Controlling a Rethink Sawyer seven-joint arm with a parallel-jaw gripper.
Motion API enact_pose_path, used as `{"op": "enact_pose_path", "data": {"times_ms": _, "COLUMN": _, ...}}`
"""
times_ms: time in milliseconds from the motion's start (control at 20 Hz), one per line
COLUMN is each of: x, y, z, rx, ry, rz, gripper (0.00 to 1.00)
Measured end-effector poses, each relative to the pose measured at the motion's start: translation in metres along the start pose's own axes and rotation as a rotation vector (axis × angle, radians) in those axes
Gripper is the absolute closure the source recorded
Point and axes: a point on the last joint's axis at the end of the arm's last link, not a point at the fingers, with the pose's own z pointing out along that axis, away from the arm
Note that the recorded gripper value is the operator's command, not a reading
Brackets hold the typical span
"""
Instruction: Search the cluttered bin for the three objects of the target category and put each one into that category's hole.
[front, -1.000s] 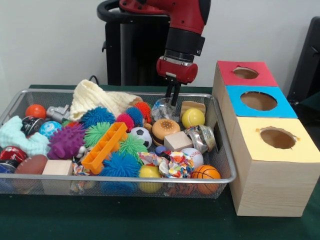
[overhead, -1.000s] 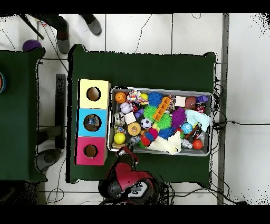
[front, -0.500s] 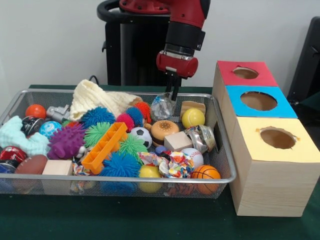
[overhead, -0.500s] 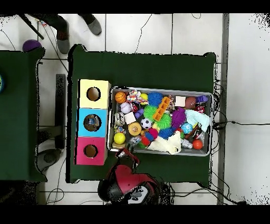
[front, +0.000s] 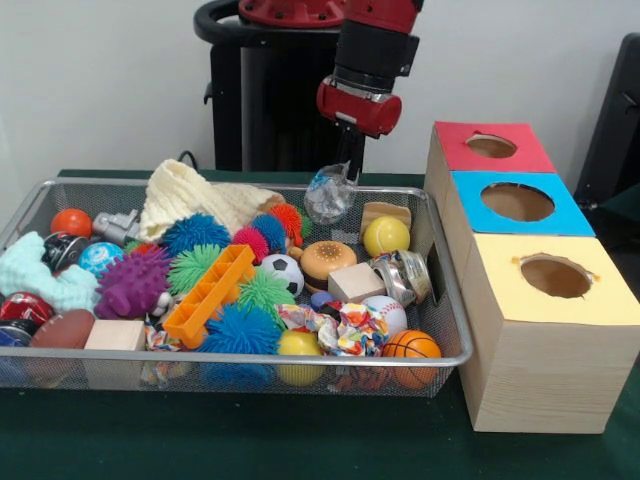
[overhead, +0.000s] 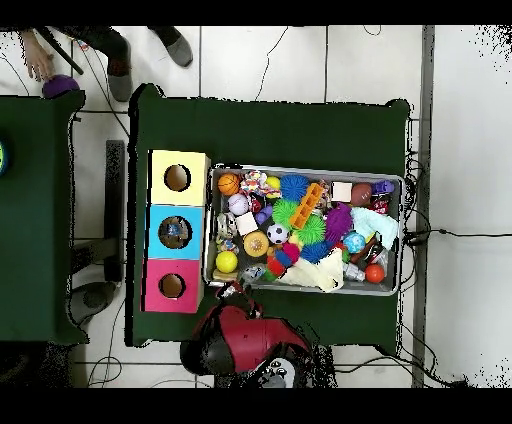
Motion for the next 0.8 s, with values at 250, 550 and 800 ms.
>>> {"op": "enact_pose_path", "data": {"times_ms": 250, "x": -0.004, "y": 0.020, "z": -0.016, "rx": 0.040, "ry": 0.065, "rz": -0.007, "gripper": 1.00}}
{"op": "enact_pose_path", "data": {"times_ms": 550, "x": -0.011, "y": 0.048, "z": -0.035, "rx": 0.024, "ry": 0.080, "rz": -0.025, "gripper": 1.00}}
{"op": "enact_pose_path", "data": {"times_ms": 800, "x": -0.025, "y": 0.069, "z": -0.058, "rx": -0.028, "ry": 0.053, "rz": -0.025, "gripper": 1.00}}
